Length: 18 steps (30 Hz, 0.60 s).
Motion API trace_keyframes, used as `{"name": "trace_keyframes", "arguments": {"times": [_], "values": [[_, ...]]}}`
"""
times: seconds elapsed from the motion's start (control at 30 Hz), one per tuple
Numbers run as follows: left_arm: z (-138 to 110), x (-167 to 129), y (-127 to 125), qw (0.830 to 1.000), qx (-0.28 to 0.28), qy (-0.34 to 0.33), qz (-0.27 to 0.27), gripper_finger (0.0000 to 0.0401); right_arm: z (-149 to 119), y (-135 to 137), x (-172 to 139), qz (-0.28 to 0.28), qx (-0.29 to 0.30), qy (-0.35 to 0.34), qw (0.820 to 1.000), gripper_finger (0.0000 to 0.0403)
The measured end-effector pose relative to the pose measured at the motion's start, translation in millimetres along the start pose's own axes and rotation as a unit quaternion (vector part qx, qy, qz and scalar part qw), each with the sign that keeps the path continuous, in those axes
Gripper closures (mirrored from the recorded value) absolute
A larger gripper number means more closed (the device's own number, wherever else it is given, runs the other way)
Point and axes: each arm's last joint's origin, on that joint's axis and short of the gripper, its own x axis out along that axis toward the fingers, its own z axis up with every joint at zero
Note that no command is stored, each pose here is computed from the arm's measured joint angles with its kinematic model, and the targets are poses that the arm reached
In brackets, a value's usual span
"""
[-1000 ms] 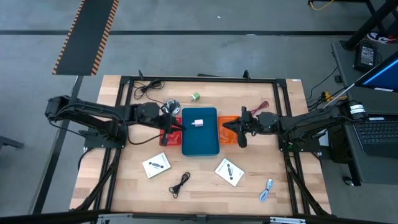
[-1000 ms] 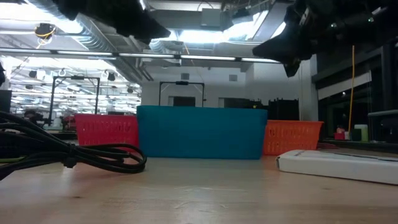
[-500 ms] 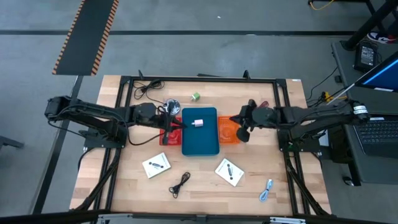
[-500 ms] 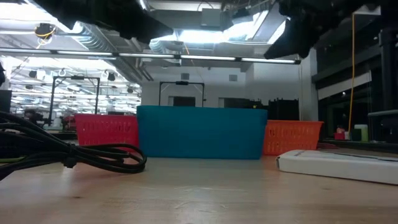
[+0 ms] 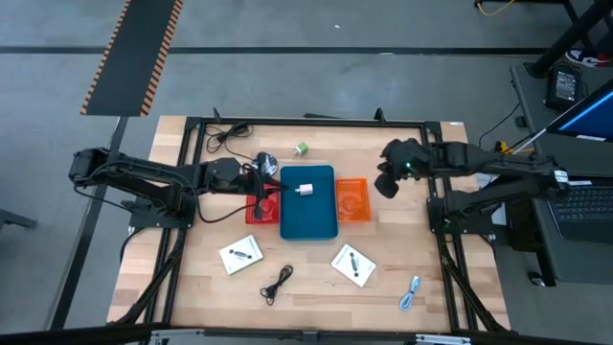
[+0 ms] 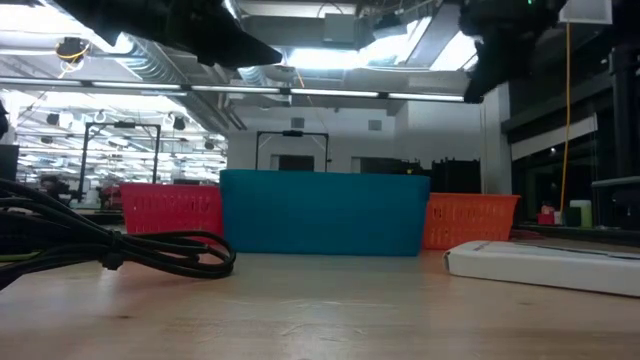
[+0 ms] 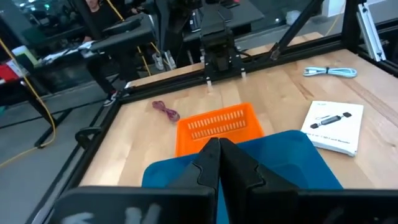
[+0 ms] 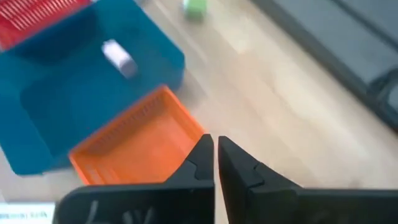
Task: Pick and place items into bin
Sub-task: Put the pink USB cable into the orange bin
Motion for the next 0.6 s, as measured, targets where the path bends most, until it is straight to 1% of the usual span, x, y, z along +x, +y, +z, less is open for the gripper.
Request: {"name": "trace_keyframes", "arguments": {"times": [0.07,0.2,0.33,0.43,0.6], "values": [[0.0,0.0,0.0,1.0,-0.002,0.0,0.0,0.0395,-1.2,-6.0,3.6,-0.011,0.007,0.019,1.0,0.038],[0.0,0.0,0.0,1.0,-0.002,0.0,0.0,0.0395,1.9,-13.3,9.4,-0.027,0.01,0.029,0.999,0.0353],[0.0,0.0,0.0,1.0,-0.003,0.0,0.0,0.0395,3.8,-16.6,19.8,-0.015,0.002,0.061,0.998,0.0324],[0.0,0.0,0.0,1.0,-0.003,0.0,0.001,0.0395,5.8,-19.4,31.2,-0.015,-0.009,0.086,0.996,0.0303],[0.0,0.0,0.0,1.0,-0.003,0.0,0.001,0.0395,9.5,-29.3,50.5,-0.039,-0.049,0.137,0.989,0.0274]]}}
